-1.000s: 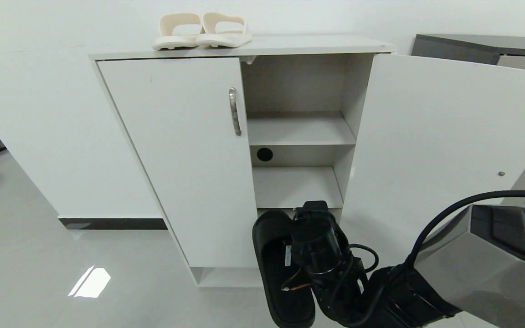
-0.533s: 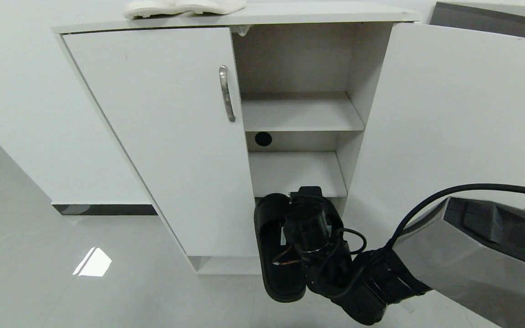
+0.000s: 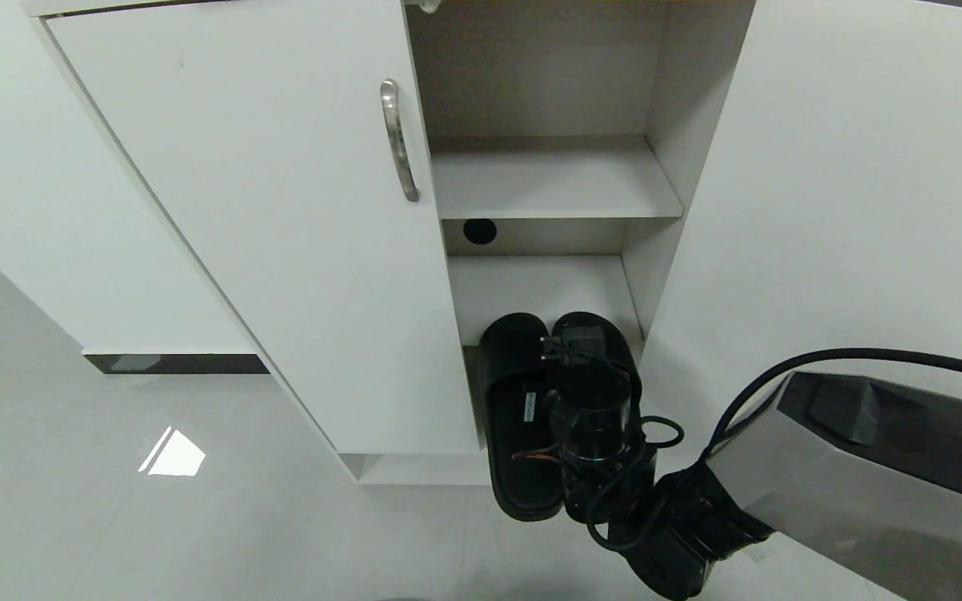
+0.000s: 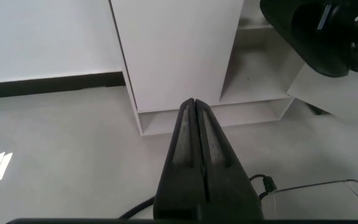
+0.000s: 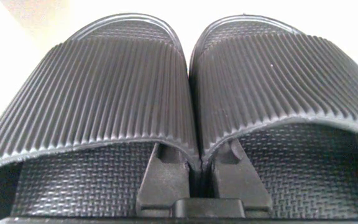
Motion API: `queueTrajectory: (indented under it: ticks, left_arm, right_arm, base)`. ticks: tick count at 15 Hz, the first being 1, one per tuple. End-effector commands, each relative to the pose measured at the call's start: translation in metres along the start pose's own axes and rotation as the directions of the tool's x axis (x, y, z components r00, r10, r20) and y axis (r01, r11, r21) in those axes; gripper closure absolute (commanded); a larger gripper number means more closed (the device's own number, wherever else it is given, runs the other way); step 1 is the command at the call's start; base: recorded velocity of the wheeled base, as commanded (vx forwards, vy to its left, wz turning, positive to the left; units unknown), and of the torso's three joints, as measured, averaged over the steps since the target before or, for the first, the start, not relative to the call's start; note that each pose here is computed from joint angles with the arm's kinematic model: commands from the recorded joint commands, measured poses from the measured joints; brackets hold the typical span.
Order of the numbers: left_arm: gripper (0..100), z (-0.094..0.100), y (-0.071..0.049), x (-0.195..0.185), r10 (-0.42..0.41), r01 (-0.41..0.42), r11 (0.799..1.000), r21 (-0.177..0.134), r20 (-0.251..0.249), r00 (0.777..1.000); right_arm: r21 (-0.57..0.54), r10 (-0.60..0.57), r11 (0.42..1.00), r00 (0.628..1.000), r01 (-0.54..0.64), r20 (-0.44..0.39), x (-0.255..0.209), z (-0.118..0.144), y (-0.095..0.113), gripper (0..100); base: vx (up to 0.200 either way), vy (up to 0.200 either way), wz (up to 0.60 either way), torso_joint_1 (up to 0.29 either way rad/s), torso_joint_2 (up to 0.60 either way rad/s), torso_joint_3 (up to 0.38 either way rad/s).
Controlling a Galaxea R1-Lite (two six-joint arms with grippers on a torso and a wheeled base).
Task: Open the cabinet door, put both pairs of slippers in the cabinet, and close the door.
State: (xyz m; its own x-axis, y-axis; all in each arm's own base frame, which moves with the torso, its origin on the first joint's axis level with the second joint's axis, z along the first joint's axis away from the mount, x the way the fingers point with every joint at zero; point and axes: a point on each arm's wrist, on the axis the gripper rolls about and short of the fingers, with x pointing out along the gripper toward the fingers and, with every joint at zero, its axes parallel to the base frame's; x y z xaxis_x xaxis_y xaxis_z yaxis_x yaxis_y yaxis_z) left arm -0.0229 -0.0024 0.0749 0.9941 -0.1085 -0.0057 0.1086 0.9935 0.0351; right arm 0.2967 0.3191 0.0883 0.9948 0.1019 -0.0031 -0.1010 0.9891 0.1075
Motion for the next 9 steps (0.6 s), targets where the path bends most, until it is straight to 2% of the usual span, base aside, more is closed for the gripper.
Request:
queueTrajectory:
  ticks: [1, 9]
  left_arm:
    - [100, 0.0, 0.0, 0.0, 0.0, 0.0, 1.0, -0.001, -0.002, 1.0]
    - [100, 0.0, 0.0, 0.0, 0.0, 0.0, 1.0, -0.001, -0.002, 1.0]
  right_arm:
    - [-0.039, -0.014, 0.999, 1.0, 0.013, -0.019, 0.003, -0.013, -0.003, 100]
    - [-0.079, -0.043, 0.996, 0.998, 0.039, -0.049, 0.006, -0.026, -0.003, 100]
  base:
    - [0.0, 0.0, 0.0, 0.0, 0.0, 0.0]
    - [0.0, 0.0, 0.0, 0.0, 0.0, 0.0]
